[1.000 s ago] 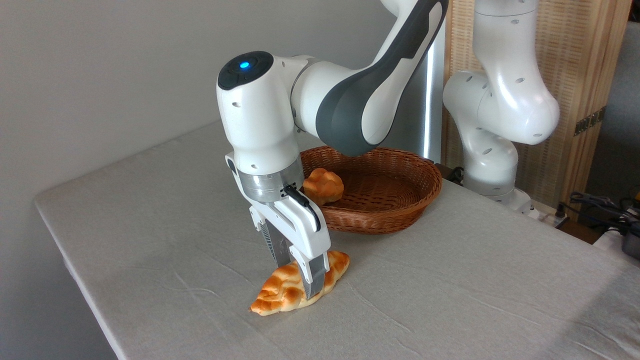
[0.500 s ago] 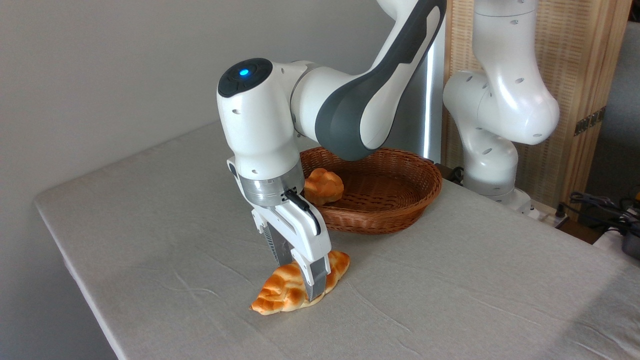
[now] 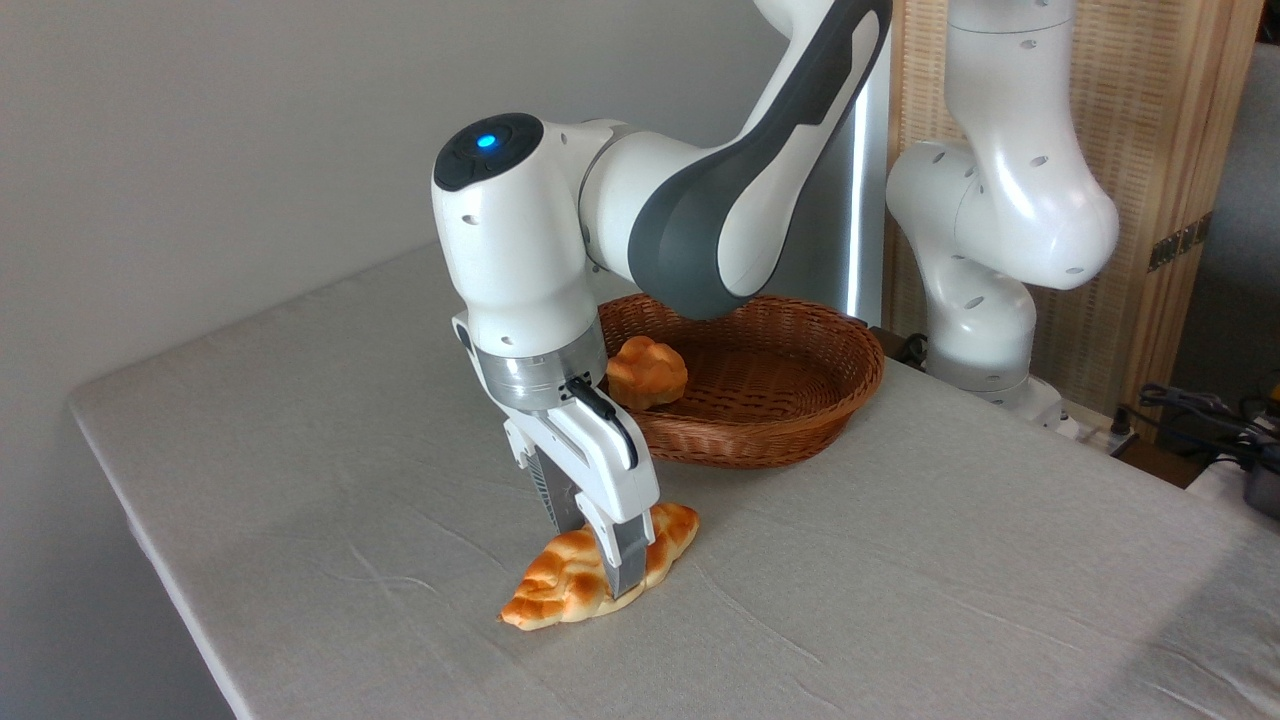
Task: Put bread into the basket
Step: 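Close the gripper around the middle of the braided loaf, then lift the braided loaf and carry it over the wicker basket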
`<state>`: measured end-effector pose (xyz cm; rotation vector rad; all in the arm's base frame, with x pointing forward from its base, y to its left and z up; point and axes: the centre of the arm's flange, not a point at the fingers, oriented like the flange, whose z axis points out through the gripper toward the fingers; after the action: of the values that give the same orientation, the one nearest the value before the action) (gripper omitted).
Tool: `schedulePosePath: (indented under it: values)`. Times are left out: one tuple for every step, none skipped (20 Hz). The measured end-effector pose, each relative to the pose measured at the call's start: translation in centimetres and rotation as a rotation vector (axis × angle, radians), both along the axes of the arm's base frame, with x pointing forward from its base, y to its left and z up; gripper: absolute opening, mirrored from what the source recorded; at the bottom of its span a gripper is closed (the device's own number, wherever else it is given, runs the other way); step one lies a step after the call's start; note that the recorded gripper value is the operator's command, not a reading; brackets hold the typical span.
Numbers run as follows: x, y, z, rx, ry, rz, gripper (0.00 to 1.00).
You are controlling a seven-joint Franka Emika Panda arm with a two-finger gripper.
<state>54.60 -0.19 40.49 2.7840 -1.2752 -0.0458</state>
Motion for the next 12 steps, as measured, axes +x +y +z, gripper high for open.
schedulePosePath:
  values:
    - [0.1,-0.3,0.1,0.000,-0.009,-0.009,0.00]
    - [0.2,-0.7,0.2,0.000,-0.018,-0.017,0.00]
    - [0.2,-1.2,0.2,0.000,-0.023,-0.025,0.00]
    - [0.3,-1.5,0.3,0.000,-0.027,-0.030,0.00]
    - [0.3,-1.7,0.3,0.000,-0.027,-0.034,0.00]
    - [0.3,-1.7,0.3,0.000,-0.027,-0.036,0.00]
    - [0.3,-1.7,0.3,0.000,-0.028,-0.036,0.00]
    - [0.3,-1.7,0.3,0.000,-0.028,-0.037,0.00]
    - [0.3,-1.8,0.3,0.000,-0.028,-0.038,0.00]
    - [0.3,-1.8,0.3,0.000,-0.028,-0.038,0.00]
    - [0.3,-1.8,0.3,0.000,-0.028,-0.038,0.00]
    - [0.3,-1.8,0.3,-0.001,-0.029,-0.039,0.00]
